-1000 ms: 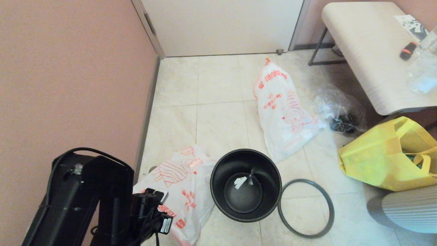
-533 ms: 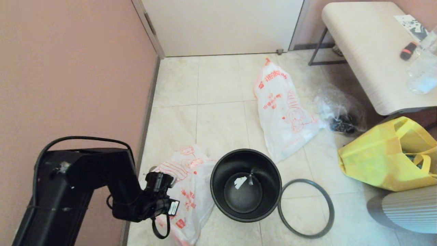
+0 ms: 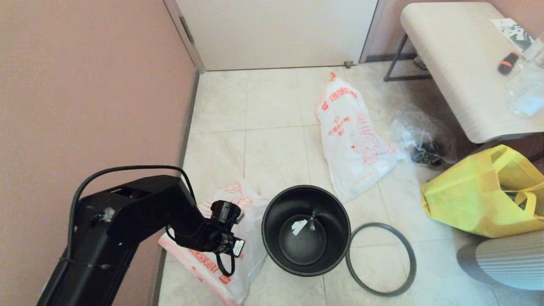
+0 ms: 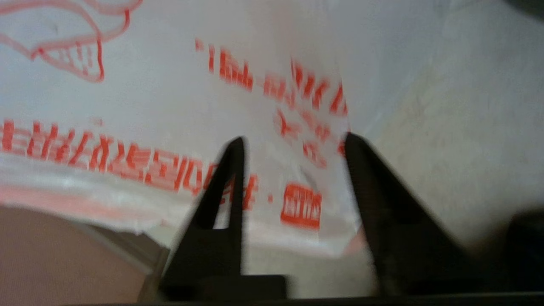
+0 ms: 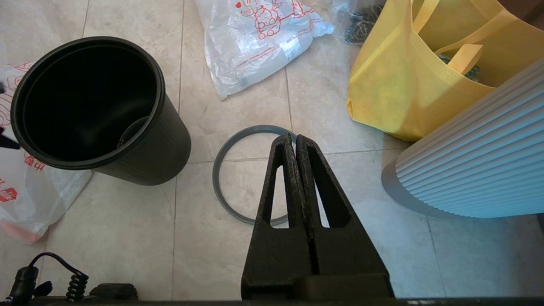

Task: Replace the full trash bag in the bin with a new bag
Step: Pick up a new trash bag

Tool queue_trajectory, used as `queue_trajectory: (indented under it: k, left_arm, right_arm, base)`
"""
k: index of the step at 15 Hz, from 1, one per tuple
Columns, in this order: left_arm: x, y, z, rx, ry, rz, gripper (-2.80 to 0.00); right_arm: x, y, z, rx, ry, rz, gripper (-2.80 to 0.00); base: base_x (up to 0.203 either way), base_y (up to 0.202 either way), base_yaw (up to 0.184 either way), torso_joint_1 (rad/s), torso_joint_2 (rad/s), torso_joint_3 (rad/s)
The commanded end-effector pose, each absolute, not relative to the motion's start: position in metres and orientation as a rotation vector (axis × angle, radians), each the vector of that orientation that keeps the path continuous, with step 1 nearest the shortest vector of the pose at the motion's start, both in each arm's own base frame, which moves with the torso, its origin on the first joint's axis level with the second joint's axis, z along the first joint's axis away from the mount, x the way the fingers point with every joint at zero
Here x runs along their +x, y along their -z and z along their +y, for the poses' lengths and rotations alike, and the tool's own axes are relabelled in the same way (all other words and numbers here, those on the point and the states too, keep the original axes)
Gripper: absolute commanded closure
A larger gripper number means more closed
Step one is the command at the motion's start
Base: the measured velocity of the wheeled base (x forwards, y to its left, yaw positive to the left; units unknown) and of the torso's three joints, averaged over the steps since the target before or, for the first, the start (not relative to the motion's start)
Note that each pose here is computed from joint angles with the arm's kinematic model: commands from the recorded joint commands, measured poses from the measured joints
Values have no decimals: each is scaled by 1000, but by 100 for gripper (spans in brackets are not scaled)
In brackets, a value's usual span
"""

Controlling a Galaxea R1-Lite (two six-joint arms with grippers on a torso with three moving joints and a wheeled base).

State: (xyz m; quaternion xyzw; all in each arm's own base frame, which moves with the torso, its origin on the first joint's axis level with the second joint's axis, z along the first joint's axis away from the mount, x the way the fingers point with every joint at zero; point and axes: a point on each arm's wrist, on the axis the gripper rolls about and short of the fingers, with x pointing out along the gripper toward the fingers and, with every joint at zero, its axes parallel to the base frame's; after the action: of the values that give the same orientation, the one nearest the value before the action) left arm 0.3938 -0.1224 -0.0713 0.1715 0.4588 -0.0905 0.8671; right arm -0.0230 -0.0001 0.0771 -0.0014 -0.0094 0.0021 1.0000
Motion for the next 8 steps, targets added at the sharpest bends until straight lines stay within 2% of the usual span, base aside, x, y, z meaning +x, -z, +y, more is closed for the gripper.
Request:
queue_trajectory:
  k: [1, 8]
  left_arm:
    - [399, 84, -126, 365, 193, 963, -280]
    - [427, 108, -132, 369, 170, 914, -280]
  right_arm:
    - [-22, -75, 0, -3, -5, -9, 0]
    - [-22, -75, 0, -3, -5, -9, 0]
  base:
    - [0, 0, 0, 0, 0, 0]
    - [0, 0, 0, 0, 0, 0]
